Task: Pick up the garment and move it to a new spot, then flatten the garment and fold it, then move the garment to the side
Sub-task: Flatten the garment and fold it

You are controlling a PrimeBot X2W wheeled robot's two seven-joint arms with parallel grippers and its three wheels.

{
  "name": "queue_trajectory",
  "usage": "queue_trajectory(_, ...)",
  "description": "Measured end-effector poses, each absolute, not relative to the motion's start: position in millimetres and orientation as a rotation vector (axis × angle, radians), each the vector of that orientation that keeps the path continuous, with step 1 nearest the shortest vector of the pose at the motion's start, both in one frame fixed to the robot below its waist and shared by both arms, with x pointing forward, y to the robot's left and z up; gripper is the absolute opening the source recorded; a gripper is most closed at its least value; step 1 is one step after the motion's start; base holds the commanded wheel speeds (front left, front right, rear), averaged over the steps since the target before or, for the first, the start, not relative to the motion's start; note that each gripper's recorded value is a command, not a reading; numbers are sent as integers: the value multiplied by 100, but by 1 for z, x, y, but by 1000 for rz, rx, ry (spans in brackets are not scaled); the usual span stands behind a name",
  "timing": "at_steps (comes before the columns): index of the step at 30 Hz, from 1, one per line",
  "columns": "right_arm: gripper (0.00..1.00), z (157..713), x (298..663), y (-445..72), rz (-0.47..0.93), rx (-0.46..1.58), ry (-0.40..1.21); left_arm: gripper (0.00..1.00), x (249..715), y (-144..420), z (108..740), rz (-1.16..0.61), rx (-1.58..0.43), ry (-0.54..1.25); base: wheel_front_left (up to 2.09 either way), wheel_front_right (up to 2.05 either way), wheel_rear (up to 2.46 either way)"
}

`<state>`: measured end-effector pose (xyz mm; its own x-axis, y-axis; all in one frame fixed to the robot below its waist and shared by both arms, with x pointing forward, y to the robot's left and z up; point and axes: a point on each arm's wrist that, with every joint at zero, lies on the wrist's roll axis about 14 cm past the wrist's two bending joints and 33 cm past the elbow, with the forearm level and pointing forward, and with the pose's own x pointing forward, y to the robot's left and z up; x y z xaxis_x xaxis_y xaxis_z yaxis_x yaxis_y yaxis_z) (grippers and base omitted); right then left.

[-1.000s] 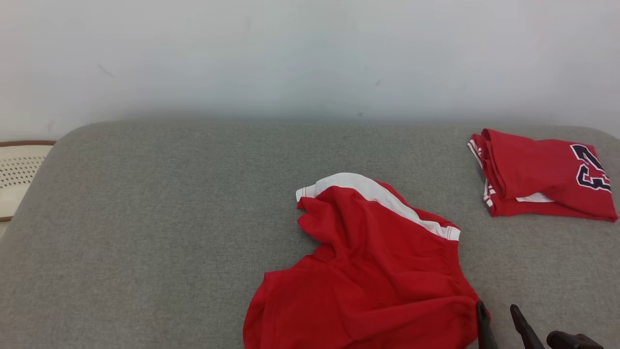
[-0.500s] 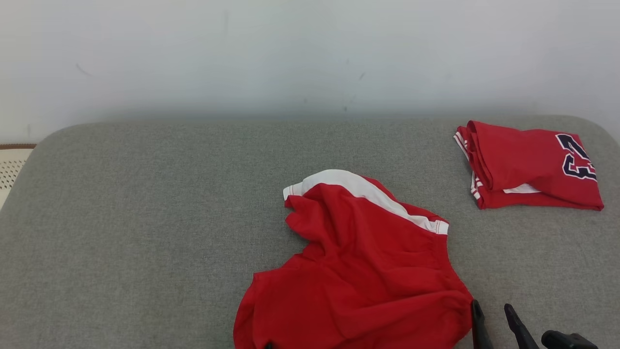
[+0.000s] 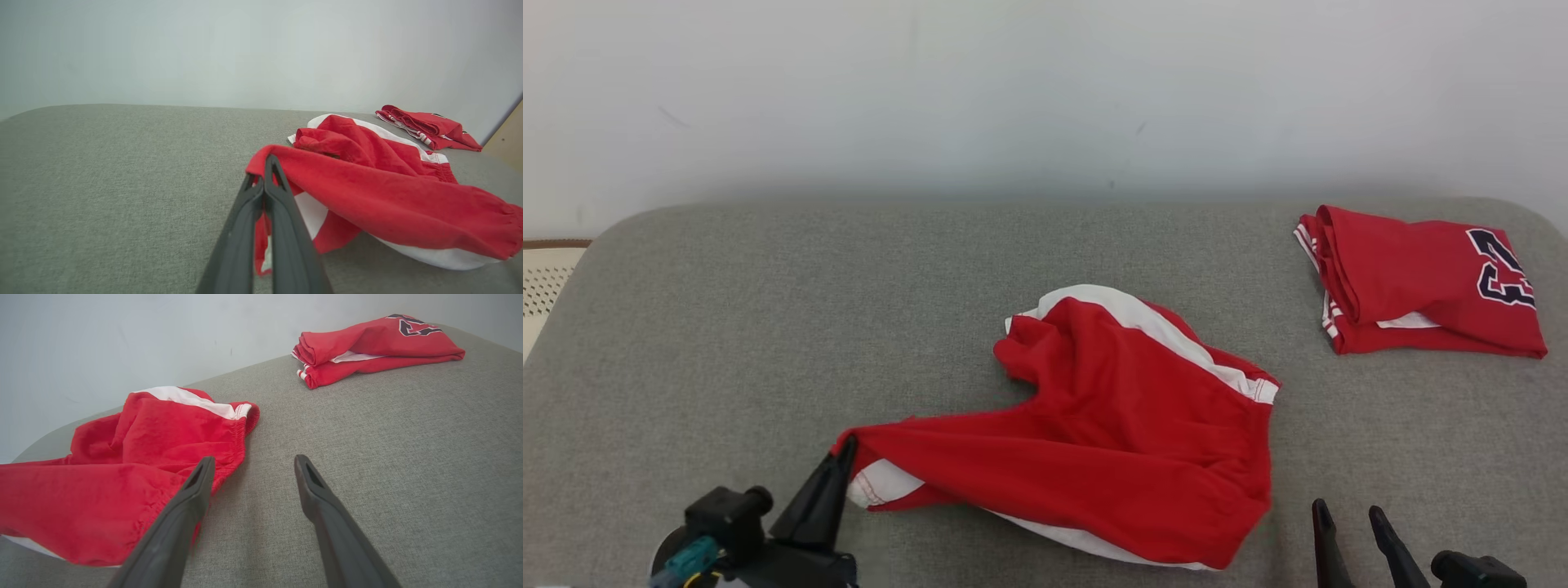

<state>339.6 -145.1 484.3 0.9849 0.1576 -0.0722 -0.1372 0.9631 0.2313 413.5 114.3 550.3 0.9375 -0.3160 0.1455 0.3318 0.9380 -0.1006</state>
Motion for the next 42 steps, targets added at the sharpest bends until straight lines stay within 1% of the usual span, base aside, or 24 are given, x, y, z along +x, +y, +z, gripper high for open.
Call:
queue_trajectory(2, 100, 485, 341, -145, 149, 228, 87, 0, 416, 125, 549, -311, -124, -122, 0, 0, 0)
queue_trajectory(6, 100, 483, 342, -148, 140, 230, 91, 0, 420, 142, 527, -283, -94, -51, 0, 0, 0)
queue_trajectory(12, 100, 481, 345, -149, 135, 229, 101, 0, 421, 143, 502, -278, -100, 10, 0, 0, 0)
queue_trajectory(14, 100, 479, 345, -149, 137, 230, 106, 93, 419, 143, 496, -278, -103, 25, 0, 0, 0)
queue_trajectory(15, 100, 479, 346, -148, 138, 230, 106, 100, 419, 143, 496, -274, -109, 21, 0, 0, 0)
queue_trajectory(22, 100, 478, 350, -139, 166, 233, 110, 100, 413, 155, 514, -201, -158, -54, 0, 0, 0)
queue_trajectory(30, 100, 478, 352, -126, 206, 235, 119, 100, 384, 181, 545, -74, -176, -187, 0, 0, 0)
queue_trajectory(33, 100, 472, 350, -119, 226, 246, 154, 100, 375, 189, 556, -37, -177, -228, 0, 0, 0)
queue_trajectory(36, 100, 459, 343, -109, 253, 261, 224, 100, 368, 193, 561, -17, -171, -249, 0, 0, 0)
queue_trajectory(42, 100, 453, 340, -90, 310, 300, 279, 100, 359, 199, 564, 7, -171, -265, 0, 0, 0)
